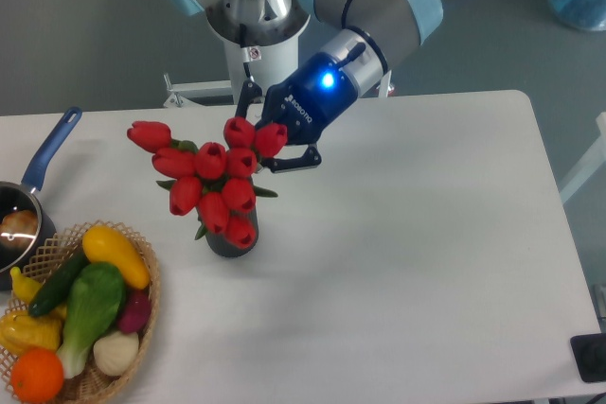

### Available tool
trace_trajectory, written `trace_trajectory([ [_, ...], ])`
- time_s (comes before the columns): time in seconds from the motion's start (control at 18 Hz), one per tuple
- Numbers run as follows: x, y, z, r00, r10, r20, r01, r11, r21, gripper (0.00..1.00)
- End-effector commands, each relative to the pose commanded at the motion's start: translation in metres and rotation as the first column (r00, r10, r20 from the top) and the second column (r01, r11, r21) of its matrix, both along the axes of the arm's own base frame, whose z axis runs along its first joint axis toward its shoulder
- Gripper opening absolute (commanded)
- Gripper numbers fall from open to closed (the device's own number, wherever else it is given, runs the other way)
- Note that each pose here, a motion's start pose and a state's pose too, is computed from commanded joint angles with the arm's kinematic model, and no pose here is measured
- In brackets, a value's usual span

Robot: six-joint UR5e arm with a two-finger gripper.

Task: Insert the flowers into the vase
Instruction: 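Lower the tulip stems down into the black vase opening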

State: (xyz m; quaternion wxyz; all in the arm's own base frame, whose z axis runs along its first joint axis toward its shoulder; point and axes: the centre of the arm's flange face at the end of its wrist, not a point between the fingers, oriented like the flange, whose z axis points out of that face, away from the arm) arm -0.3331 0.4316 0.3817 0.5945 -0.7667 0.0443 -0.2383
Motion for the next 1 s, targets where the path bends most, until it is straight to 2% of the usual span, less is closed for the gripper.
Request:
trace_trajectory([
  [0.67, 0.025, -0.008, -0.046, 0.998, -0.039, -0.058, 0.04, 0.999, 0.015, 0.04],
  [1.0, 0.027, -0.009, -0.06, 0.995, -0.051, -0.087, 0.053, 0.998, 0.026, 0.1],
])
